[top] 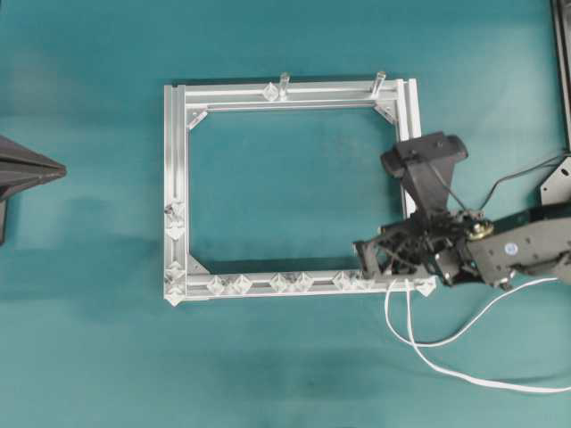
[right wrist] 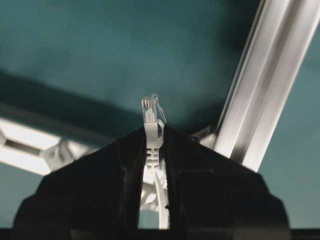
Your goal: Move the cable alternately left and right between 8 closely spaced pins so it hooks onto each one.
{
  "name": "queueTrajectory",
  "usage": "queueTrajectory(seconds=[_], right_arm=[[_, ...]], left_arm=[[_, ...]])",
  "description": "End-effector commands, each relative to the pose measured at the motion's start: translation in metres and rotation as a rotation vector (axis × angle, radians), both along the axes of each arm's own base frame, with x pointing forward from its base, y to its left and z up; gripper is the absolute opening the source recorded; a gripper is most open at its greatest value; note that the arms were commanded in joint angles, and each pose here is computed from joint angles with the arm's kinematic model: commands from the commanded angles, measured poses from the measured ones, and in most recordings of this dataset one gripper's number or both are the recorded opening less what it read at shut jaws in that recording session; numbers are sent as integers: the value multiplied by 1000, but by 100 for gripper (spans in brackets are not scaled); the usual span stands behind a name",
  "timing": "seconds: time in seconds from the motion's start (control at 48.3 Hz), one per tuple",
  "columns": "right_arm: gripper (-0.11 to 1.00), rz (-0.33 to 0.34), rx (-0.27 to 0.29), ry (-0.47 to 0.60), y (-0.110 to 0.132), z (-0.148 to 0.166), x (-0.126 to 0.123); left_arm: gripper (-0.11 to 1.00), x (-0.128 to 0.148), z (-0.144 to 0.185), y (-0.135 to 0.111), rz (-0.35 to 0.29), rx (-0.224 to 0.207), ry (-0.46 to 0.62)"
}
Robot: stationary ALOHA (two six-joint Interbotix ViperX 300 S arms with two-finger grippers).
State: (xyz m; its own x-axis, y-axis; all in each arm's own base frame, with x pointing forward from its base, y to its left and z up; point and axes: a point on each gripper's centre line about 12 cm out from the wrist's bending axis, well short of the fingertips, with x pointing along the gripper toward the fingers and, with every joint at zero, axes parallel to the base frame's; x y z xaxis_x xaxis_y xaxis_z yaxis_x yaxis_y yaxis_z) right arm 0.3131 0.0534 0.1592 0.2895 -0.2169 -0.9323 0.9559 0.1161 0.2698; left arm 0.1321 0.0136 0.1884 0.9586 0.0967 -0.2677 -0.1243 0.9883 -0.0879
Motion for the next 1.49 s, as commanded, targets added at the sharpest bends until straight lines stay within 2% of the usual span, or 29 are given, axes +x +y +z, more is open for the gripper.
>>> queueTrajectory(seconds=[0.0, 0.207, 0.518, 0.932, 1.263, 1.47], right_arm=[[13, -8, -8, -33, -8, 9, 2], [13, -26, -26, -42, -21, 11, -2], [13, -36, -12, -83, -28, 13, 2], [13, -11, -16, -198, -44, 13, 38], [13, 44, -33, -209, -41, 11, 69], [13, 48, -30, -216, -40, 13, 74]], left_arm=[[0, 2, 7, 0, 1, -6, -14], [0, 2, 7, 0, 0, -3, -13], [0, 2, 7, 0, -1, -4, -14], [0, 2, 7, 0, -1, -3, -14], [0, 2, 6, 0, 1, -6, -14], [0, 2, 6, 0, 1, -6, -14]])
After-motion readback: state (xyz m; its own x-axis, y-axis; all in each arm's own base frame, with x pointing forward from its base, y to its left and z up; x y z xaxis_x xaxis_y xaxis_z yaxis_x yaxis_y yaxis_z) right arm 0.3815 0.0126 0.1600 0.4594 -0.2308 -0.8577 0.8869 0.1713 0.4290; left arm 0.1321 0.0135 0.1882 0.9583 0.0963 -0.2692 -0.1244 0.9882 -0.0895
